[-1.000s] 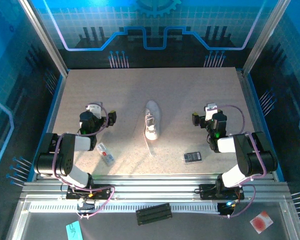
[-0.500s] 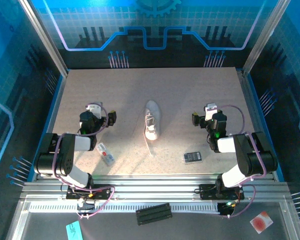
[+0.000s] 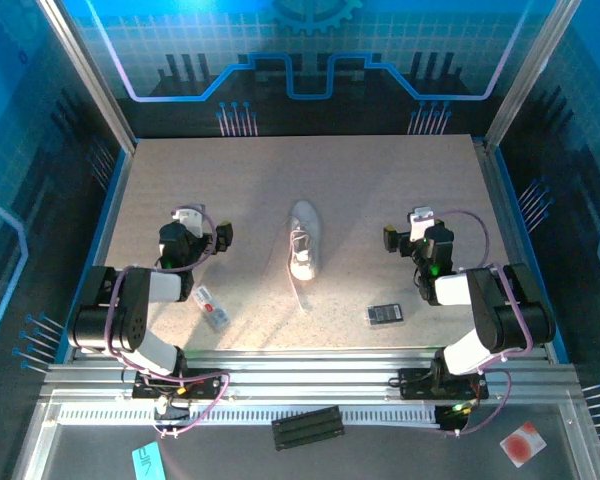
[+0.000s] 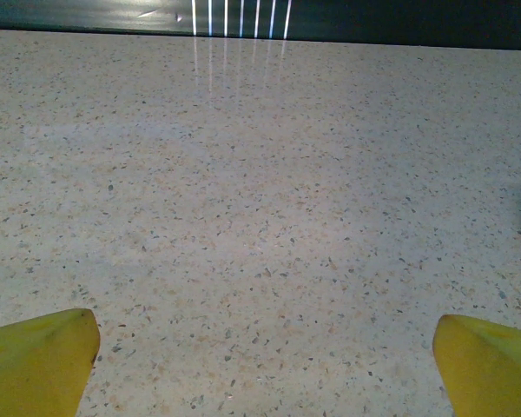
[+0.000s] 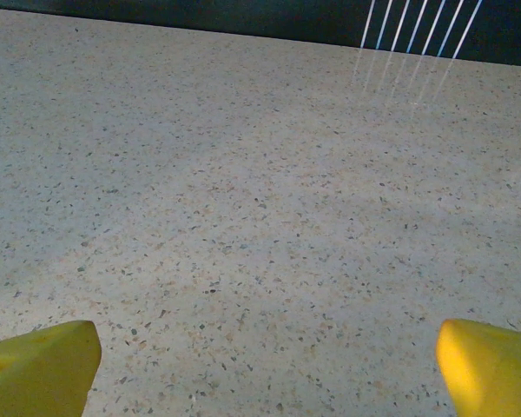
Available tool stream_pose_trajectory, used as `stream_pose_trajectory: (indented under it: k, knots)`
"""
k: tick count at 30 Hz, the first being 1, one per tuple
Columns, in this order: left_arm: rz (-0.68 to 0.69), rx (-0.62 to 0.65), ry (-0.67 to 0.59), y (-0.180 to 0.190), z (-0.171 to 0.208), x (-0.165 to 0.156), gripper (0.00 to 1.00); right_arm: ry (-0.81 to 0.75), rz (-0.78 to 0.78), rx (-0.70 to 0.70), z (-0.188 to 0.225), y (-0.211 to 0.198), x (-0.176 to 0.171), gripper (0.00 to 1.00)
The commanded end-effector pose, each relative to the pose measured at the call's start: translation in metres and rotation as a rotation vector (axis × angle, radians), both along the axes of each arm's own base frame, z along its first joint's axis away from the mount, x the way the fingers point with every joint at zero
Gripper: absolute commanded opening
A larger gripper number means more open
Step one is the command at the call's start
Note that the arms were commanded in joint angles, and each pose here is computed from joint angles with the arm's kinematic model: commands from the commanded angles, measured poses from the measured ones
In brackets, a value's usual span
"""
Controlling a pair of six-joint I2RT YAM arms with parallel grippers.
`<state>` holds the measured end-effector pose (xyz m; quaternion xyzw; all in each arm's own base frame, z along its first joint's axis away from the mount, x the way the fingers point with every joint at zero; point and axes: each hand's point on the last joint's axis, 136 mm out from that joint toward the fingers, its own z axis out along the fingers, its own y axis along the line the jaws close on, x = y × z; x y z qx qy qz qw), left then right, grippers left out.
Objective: Tie the shoes
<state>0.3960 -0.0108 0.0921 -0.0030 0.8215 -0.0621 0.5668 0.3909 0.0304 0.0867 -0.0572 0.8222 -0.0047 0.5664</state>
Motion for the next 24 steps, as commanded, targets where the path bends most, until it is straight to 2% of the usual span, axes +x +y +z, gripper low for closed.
stream_pose_trajectory:
  k: [1, 5, 8, 10, 13, 17, 19, 21, 24]
  knots:
    - [0.007, -0.016, -0.022, 0.000, 0.004, 0.001, 0.99, -0.041, -0.015, 0.006, 0.013, -0.006, 0.008, 1.00]
    - [0.032, -0.015, -0.022, 0.003, 0.020, -0.001, 0.99, -0.033, 0.001, -0.004, 0.032, -0.003, 0.006, 1.00]
    - [0.063, -0.029, 0.028, 0.007, 0.034, -0.004, 0.99, 0.034, 0.006, 0.004, 0.049, 0.001, 0.006, 1.00]
    - [0.078, -0.073, 0.069, 0.007, 0.044, -0.003, 0.99, 0.109, -0.033, 0.069, 0.055, 0.000, 0.008, 0.98]
    - [0.020, -0.193, 0.128, -0.011, 0.054, -0.003, 0.92, 0.240, -0.041, 0.215, 0.060, 0.015, 0.012, 0.90]
    - [-0.055, -0.393, 0.243, -0.046, 0.055, 0.005, 0.77, 0.364, 0.048, 0.385, 0.063, 0.066, 0.029, 0.79]
    - [-0.115, -0.417, 0.317, -0.076, 0.050, 0.010, 0.72, 0.438, 0.121, 0.427, 0.058, 0.101, 0.033, 0.74]
    - [-0.168, -0.409, 0.396, -0.105, 0.043, 0.011, 0.68, 0.504, 0.192, 0.428, 0.050, 0.136, 0.032, 0.71]
    - [-0.214, -0.388, 0.501, -0.139, 0.027, 0.005, 0.63, 0.565, 0.331, 0.341, 0.042, 0.190, 0.024, 0.69]
